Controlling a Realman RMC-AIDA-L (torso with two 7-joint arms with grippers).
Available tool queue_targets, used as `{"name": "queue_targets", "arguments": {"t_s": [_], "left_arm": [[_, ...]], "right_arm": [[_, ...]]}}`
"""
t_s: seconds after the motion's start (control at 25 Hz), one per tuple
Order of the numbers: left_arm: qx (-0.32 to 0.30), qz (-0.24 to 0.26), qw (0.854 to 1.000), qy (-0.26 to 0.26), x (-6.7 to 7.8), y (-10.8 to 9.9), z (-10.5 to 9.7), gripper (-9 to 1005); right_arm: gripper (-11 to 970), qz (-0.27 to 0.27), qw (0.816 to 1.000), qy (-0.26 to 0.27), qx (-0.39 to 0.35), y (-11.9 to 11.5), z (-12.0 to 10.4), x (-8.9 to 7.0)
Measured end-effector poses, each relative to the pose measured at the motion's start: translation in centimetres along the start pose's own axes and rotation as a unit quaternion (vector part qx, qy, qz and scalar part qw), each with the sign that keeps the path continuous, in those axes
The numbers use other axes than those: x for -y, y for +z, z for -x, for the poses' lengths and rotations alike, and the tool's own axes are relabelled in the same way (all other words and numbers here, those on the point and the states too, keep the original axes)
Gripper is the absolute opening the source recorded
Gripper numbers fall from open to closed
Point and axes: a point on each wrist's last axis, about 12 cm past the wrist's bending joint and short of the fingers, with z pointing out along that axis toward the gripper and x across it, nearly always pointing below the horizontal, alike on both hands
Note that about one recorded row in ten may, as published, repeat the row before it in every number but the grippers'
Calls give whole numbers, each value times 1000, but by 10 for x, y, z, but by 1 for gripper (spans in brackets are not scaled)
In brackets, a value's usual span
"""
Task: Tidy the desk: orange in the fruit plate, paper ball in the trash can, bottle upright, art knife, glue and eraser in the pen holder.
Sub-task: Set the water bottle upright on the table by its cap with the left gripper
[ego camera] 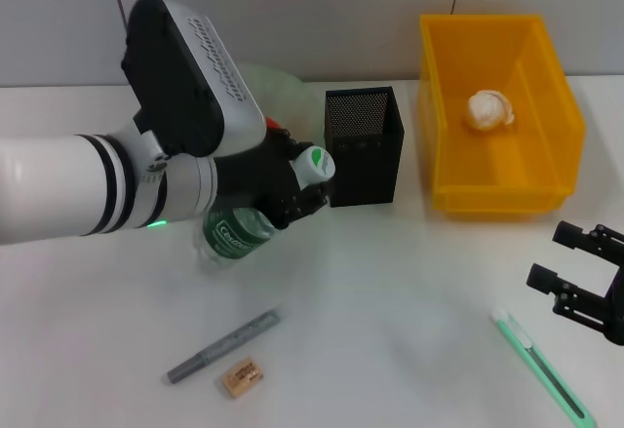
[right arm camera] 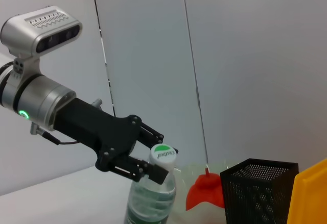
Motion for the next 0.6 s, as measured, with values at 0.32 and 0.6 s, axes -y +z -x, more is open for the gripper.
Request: {"name": "queue_targets", "arguments": {"t_s": [0.32,0.6], "left_arm": [[8,7,999,-32,-4,-5,-6,445],[11,9,999,-48,-5,-8,-8,445]], "right_arm": [[694,0,1000,1,1,0,1,1],[694,0,1000,1,1,1,1,0]]}}
